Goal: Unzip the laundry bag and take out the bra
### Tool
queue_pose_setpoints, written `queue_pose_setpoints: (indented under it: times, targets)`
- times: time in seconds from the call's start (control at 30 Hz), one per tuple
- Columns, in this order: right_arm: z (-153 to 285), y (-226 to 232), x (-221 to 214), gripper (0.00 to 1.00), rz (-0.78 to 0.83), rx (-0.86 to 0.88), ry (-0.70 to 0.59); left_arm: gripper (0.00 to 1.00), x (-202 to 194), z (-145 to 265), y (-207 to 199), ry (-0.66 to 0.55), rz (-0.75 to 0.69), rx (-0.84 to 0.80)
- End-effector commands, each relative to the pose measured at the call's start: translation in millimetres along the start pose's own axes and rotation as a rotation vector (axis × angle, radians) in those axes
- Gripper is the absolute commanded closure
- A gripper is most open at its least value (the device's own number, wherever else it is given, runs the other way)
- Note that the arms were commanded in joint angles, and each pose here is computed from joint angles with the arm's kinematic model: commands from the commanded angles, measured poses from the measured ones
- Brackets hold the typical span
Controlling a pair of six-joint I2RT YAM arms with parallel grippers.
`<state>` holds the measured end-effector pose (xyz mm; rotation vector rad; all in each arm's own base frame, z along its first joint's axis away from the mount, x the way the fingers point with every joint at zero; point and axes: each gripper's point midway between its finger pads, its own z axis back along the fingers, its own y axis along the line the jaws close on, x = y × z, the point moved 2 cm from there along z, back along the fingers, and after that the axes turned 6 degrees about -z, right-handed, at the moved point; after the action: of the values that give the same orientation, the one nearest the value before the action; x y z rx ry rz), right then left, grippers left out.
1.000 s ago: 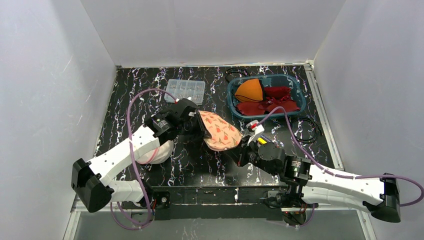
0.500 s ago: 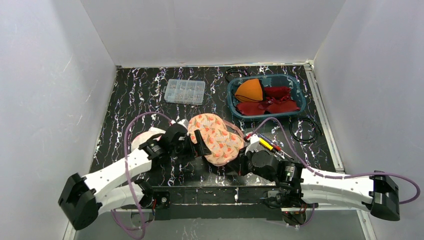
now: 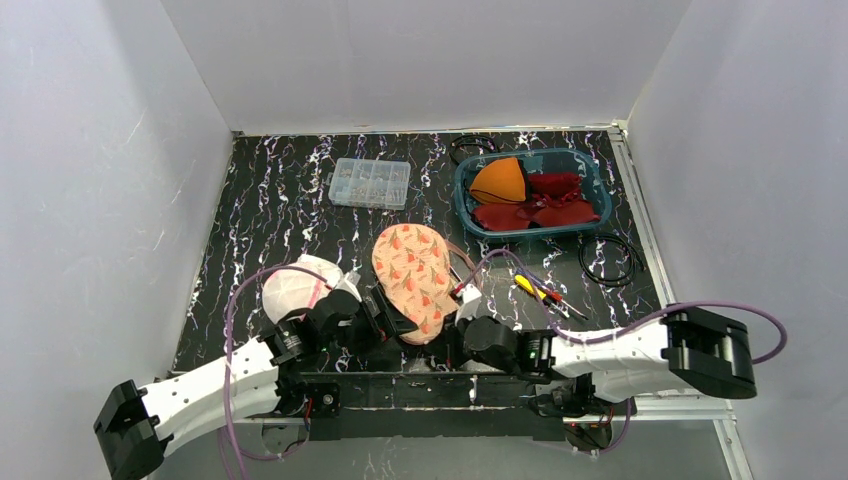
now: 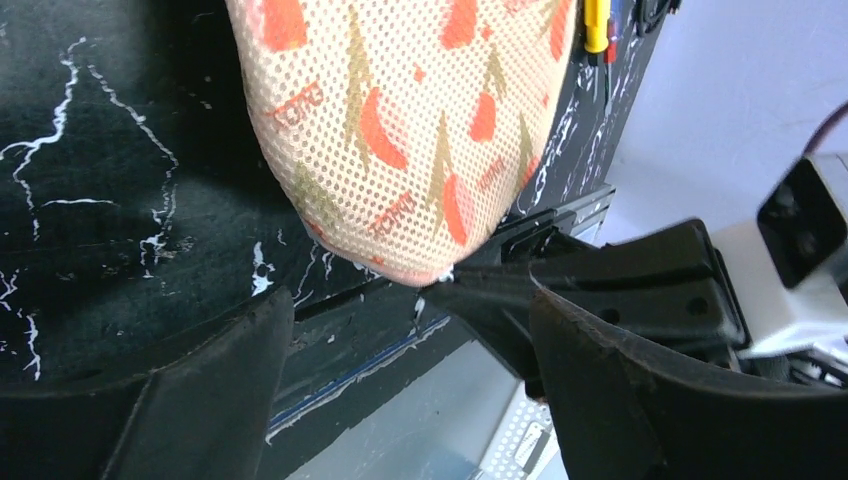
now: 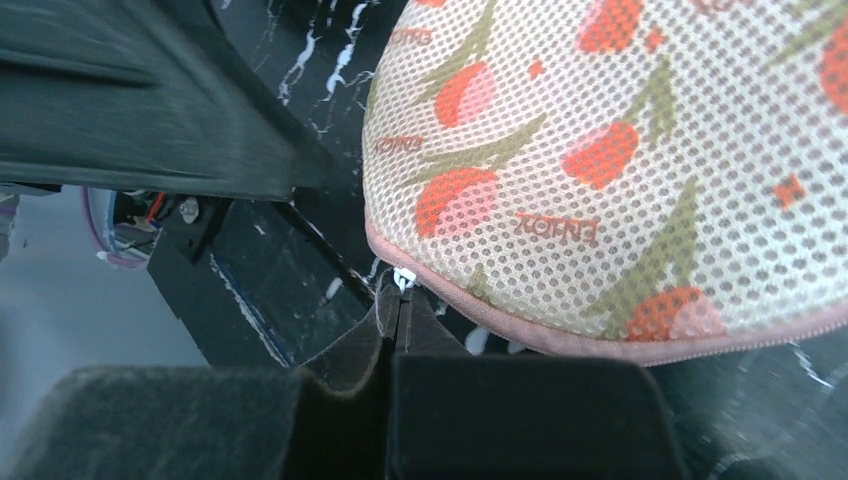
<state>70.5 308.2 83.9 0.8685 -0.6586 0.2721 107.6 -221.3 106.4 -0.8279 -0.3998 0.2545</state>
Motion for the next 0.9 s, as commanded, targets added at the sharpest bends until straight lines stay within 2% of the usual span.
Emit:
queue_pose_setpoints:
  times: [0.0, 0.17, 0.3, 0.53, 0.87]
  targets:
    - [-14.0, 55.0, 29.6, 0.99, -0.043, 0.136, -0.119, 0.17, 1.7, -10.1, 0.2, -0.028, 0.087, -0.027]
    - [-24.1, 63.0, 22.0, 0.99, -0.03, 0.155, -0.117, 0.26, -1.3, -18.2, 14.5, -0.019, 0.111, 0.041]
    - [-24.3, 65.1, 21.4, 0.99, -0.024, 0.158, -0.122, 0.34, 4.3, -22.3, 25.0, -0.064, 0.126, 0.092]
    - [-21.7, 60.8, 18.6, 0.99, -0.027, 0.147, -0.124, 0.61, 8.3, -20.0, 42.9, -0.107, 0.152, 0.178]
    - [-20.2, 52.9, 15.0, 0.99, 0.01, 0.074, -0.103, 0.82, 12.2, -14.2, 50.5, -0.132, 0.149, 0.237]
